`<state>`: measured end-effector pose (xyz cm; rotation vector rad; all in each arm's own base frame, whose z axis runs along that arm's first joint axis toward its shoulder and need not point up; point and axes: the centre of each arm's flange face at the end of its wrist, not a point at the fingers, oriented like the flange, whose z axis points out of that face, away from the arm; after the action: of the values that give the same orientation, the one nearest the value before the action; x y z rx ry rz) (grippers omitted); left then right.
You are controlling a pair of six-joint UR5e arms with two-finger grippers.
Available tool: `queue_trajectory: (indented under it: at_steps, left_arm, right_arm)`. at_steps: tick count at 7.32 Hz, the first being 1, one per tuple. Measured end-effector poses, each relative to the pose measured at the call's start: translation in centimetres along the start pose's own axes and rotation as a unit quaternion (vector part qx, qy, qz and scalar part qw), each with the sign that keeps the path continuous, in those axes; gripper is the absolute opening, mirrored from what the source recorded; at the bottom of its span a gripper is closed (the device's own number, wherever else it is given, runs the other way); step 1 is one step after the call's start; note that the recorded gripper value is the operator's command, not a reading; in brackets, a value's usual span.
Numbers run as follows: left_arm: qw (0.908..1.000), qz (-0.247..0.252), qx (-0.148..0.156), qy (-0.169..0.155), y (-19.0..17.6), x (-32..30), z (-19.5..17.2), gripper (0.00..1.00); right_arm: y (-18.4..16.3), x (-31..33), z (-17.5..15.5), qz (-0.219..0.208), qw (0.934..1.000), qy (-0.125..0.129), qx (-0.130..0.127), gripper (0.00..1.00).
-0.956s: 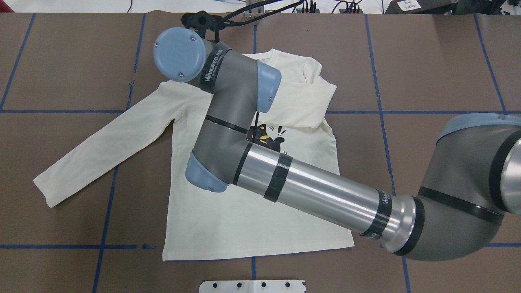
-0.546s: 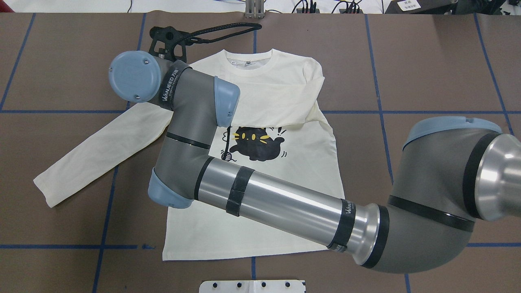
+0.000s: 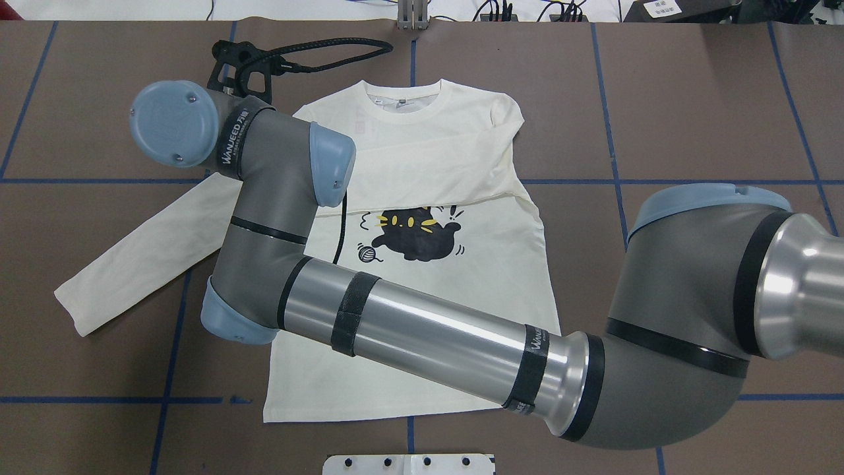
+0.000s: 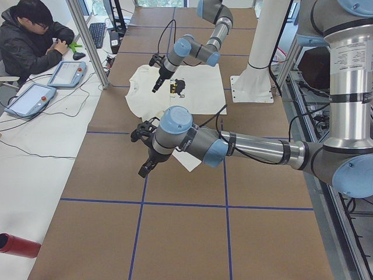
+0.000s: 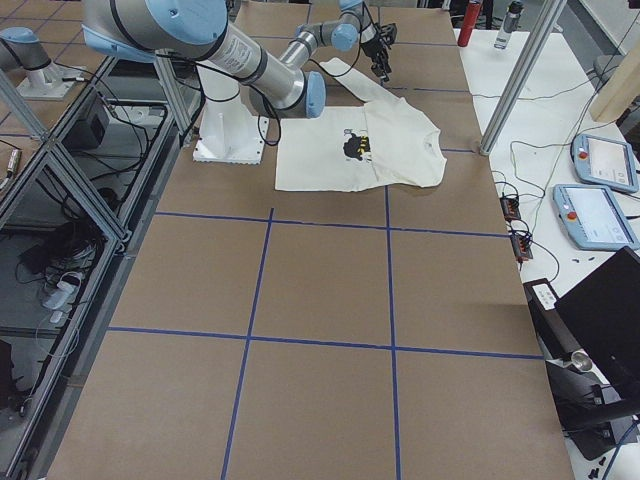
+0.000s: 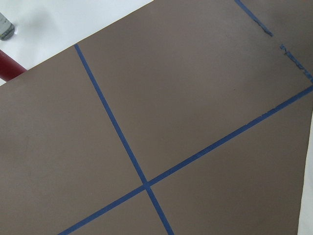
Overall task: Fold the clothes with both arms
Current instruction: 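Carry the sleeve across the shirt body and lay it down with the right gripper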
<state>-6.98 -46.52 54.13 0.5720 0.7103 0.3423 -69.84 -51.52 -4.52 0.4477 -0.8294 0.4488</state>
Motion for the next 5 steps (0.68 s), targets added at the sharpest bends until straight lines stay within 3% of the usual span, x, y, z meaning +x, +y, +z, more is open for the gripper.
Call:
queue_trajectory:
  at_steps: [2,4,5]
  left_arm:
    - [0.9999,0.01,0.01,-0.001,-1.0,0.2,-0.2,1.0]
    - [0.9978,0.045,0.048,0.003,-1.8,1.4,-0.8,0.99]
    - [0.997,0.044,0.055,0.033,-2.3,3.3,0.0,0.99]
  right_arm:
    - [-3.1,-0.1,-0.9,0.009,0.9994,-0.002,-0.034,1.0]
    - [-9.9,2.7,-2.3,-0.005,0.9955,0.029,-0.09,1.0]
    - [-13.2,5.8,-2.9,-0.022,0.9923,0.042,-0.114,1.0]
